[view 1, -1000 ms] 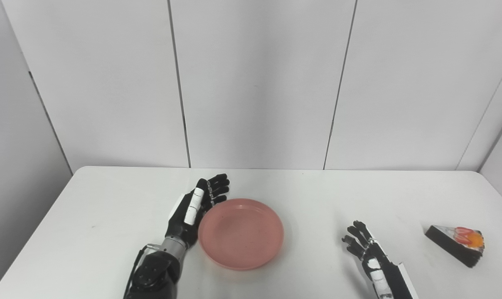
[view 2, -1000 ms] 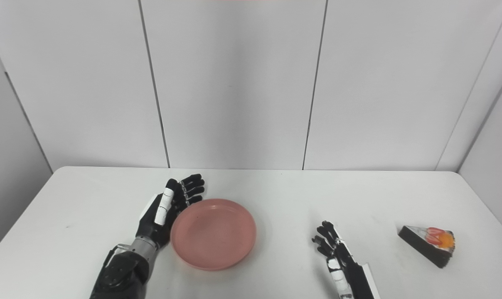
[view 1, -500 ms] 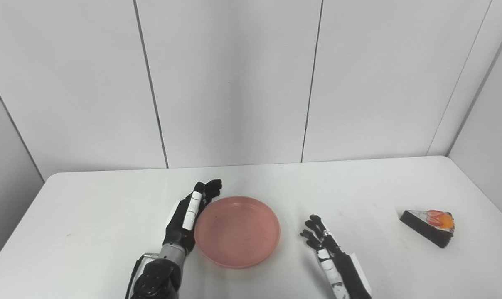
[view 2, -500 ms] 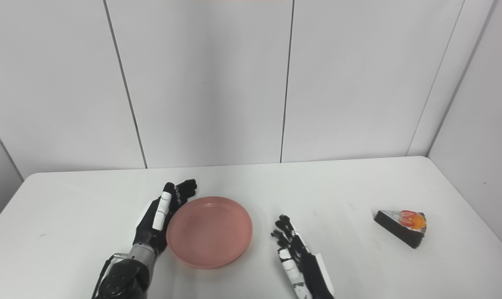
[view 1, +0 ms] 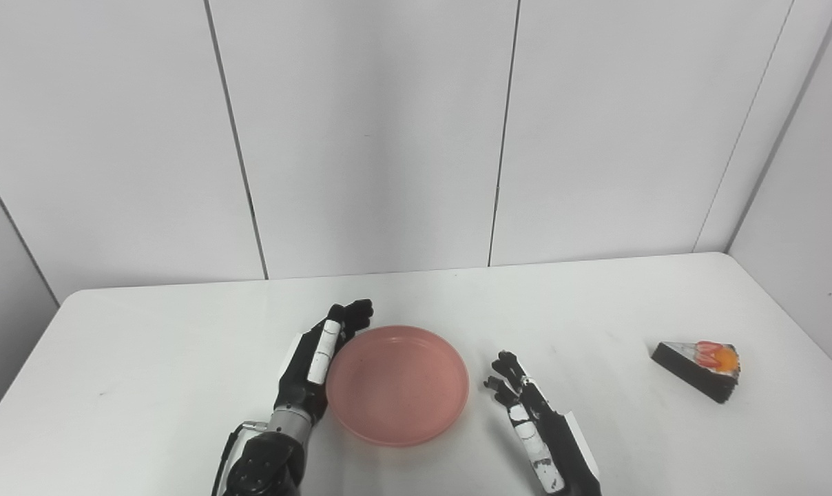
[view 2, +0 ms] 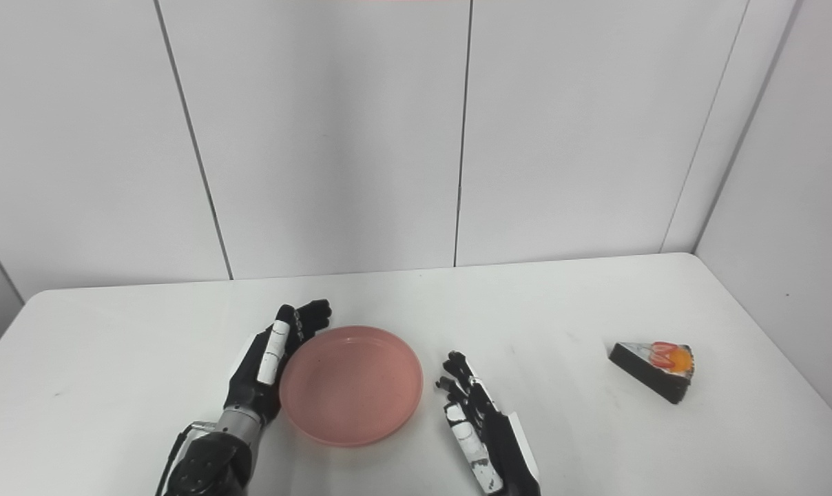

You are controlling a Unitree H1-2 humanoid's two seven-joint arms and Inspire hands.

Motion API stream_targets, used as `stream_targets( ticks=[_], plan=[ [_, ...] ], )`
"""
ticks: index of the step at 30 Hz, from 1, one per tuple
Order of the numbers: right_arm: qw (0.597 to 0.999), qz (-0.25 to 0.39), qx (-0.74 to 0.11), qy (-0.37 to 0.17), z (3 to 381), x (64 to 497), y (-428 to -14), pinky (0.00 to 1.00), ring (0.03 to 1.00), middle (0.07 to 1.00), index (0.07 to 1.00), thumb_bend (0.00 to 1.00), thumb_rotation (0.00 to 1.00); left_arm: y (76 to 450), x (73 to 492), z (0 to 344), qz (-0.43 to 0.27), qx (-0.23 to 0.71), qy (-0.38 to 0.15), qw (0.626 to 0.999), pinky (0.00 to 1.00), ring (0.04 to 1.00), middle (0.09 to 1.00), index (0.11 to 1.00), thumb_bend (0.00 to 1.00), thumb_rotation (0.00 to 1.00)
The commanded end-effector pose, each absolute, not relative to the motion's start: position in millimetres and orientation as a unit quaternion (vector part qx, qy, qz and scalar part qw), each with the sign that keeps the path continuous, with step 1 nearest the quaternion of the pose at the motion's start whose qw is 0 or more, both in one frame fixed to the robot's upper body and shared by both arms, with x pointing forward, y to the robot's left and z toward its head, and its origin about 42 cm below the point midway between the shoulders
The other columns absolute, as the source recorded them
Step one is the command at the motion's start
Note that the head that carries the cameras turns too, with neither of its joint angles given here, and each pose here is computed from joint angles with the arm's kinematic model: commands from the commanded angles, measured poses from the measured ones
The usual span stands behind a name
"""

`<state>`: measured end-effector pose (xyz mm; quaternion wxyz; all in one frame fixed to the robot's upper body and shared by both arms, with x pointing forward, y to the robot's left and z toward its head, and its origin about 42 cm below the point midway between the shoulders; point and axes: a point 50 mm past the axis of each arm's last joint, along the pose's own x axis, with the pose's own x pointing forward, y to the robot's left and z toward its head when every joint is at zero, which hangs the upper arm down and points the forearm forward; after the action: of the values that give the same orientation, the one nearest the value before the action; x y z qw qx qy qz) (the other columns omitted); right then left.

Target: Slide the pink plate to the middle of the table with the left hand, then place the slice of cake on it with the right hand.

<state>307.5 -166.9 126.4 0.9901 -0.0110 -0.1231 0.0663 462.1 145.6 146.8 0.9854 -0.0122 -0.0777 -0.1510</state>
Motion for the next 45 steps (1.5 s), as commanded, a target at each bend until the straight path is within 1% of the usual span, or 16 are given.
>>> stream_targets(
  ticks=[1,3,6,8,11,17,18,19,22,25,27,29,33,35,41,45],
  plan=[
    [0.993,0.048,-0.023,-0.109,107.9,299.3,-168.5,0.9,0.874,0.916,0.918,0.81,0.93,134.4,468.3,164.7,-0.16,-0.016,-0.104,0.981,0.95,0.852,0.817,0.714,0.87,0.96],
    [0.99,0.031,-0.06,-0.123,109.9,298.2,-171.7,0.85,0.869,0.904,0.905,0.78,0.96,134.1,468.4,164.9,-0.158,-0.019,-0.106,0.982,0.95,0.86,0.824,0.722,0.87,0.95],
    [0.976,-0.013,-0.158,-0.151,128.9,297.0,-177.5,0.78,0.836,0.869,0.863,0.76,0.95,137.0,469.9,166.1,-0.156,-0.02,-0.108,0.982,0.94,0.858,0.82,0.724,0.88,0.93],
    [0.962,-0.034,-0.205,-0.175,147.3,295.7,-180.8,0.78,0.839,0.869,0.864,0.75,0.89,140.7,472.0,166.2,-0.155,-0.023,-0.109,0.982,0.93,0.853,0.812,0.722,0.88,0.93],
    [0.942,-0.055,-0.266,-0.199,173.9,294.9,-188.5,0.77,0.828,0.87,0.874,0.76,0.89,144.7,473.8,166.0,-0.156,-0.027,-0.107,0.982,0.92,0.85,0.803,0.715,0.89,0.93],
    [0.915,-0.067,-0.332,-0.217,223.0,297.4,-211.5,0.69,0.806,0.875,0.895,0.81,0.85,148.9,476.4,163.5,-0.157,-0.032,-0.105,0.981,0.93,0.852,0.813,0.718,0.89,0.94],
    [0.909,-0.068,-0.347,-0.219,231.9,298.5,-217.4,0.69,0.806,0.879,0.9,0.8,0.84,149.3,476.7,163.3,-0.156,-0.033,-0.105,0.981,0.93,0.853,0.814,0.715,0.89,0.94],
    [0.904,-0.068,-0.36,-0.221,239.5,299.6,-223.4,0.68,0.801,0.878,0.899,0.78,0.79,149.6,476.9,163.3,-0.156,-0.035,-0.105,0.982,0.93,0.855,0.814,0.711,0.88,0.94],
    [0.886,-0.069,-0.403,-0.22,258.6,302.8,-242.4,0.69,0.81,0.879,0.895,0.78,0.75,150.5,477.9,162.9,-0.156,-0.037,-0.104,0.981,0.94,0.855,0.812,0.704,0.88,0.94],
    [0.861,-0.078,-0.454,-0.215,272.7,305.9,-258.3,0.7,0.825,0.88,0.883,0.81,0.79,150.4,479.2,161.3,-0.157,-0.037,-0.104,0.981,0.94,0.853,0.807,0.706,0.87,0.94],
    [0.837,-0.088,-0.495,-0.218,283.8,308.4,-270.2,0.67,0.797,0.86,0.873,0.82,0.82,150.5,479.3,160.8,-0.158,-0.036,-0.103,0.981,0.94,0.85,0.804,0.713,0.87,0.94],
    [0.819,-0.096,-0.522,-0.22,293.0,311.1,-281.0,0.64,0.775,0.842,0.868,0.85,0.82,150.4,479.4,160.4,-0.158,-0.036,-0.104,0.981,0.93,0.855,0.808,0.719,0.86,0.94],
    [0.8,-0.114,-0.545,-0.224,305.3,315.4,-299.9,0.66,0.78,0.827,0.85,0.9,0.78,150.0,479.9,159.3,-0.154,-0.033,-0.106,0.982,0.93,0.849,0.806,0.713,0.85,0.94],
    [0.778,-0.128,-0.57,-0.23,310.6,318.6,-309.3,0.65,0.763,0.81,0.827,0.93,0.77,149.6,479.6,159.0,-0.152,-0.03,-0.106,0.982,0.91,0.845,0.803,0.707,0.85,0.95],
    [0.712,-0.134,-0.659,-0.203,320.5,328.4,-334.0,0.67,0.749,0.779,0.812,0.98,0.83,147.6,478.0,158.3,-0.152,-0.029,-0.103,0.983,0.91,0.854,0.815,0.715,0.84,0.95],
    [0.688,-0.12,-0.705,-0.121,319.9,333.9,-364.4,0.7,0.771,0.793,0.815,1.0,0.83,147.2,477.1,156.7,-0.153,-0.03,-0.102,0.982,0.9,0.853,0.816,0.718,0.85,0.94]
  ],
)
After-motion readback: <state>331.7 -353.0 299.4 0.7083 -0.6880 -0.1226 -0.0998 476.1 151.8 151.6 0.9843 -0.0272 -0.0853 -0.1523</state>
